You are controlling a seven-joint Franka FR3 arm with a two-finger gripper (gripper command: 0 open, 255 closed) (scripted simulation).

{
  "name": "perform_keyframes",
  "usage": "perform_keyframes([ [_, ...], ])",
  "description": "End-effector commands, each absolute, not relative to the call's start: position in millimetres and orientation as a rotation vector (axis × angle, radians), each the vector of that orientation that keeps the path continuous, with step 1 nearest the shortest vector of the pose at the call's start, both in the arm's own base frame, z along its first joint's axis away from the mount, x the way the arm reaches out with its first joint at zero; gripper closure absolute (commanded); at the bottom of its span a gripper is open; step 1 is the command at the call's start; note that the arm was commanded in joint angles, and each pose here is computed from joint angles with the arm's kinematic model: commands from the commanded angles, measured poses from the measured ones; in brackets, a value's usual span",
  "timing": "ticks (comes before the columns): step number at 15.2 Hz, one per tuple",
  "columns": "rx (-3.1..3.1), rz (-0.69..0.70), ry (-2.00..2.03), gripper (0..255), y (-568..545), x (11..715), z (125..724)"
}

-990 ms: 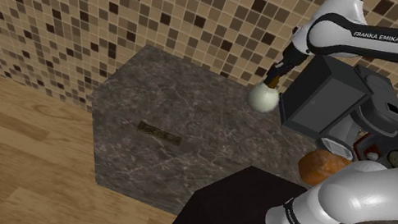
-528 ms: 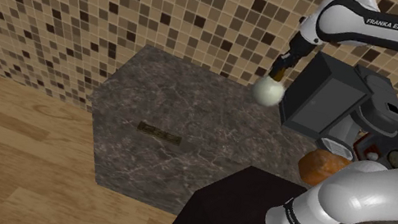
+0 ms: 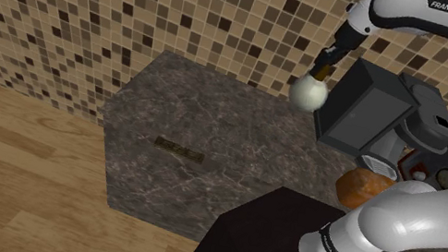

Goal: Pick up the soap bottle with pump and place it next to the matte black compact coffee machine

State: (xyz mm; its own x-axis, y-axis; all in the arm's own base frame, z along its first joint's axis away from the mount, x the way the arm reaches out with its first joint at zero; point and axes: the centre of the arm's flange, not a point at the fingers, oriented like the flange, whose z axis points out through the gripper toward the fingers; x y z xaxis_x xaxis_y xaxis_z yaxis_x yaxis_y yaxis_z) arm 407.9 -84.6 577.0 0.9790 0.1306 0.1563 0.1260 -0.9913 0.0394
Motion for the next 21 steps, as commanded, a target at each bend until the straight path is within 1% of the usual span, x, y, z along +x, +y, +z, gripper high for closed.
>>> perform_keyframes([
  [1, 3.096, 0.248, 0.201, 255, -85, 406, 587],
  [21, 3.096, 0.248, 0.201, 255, -85, 406, 693],
])
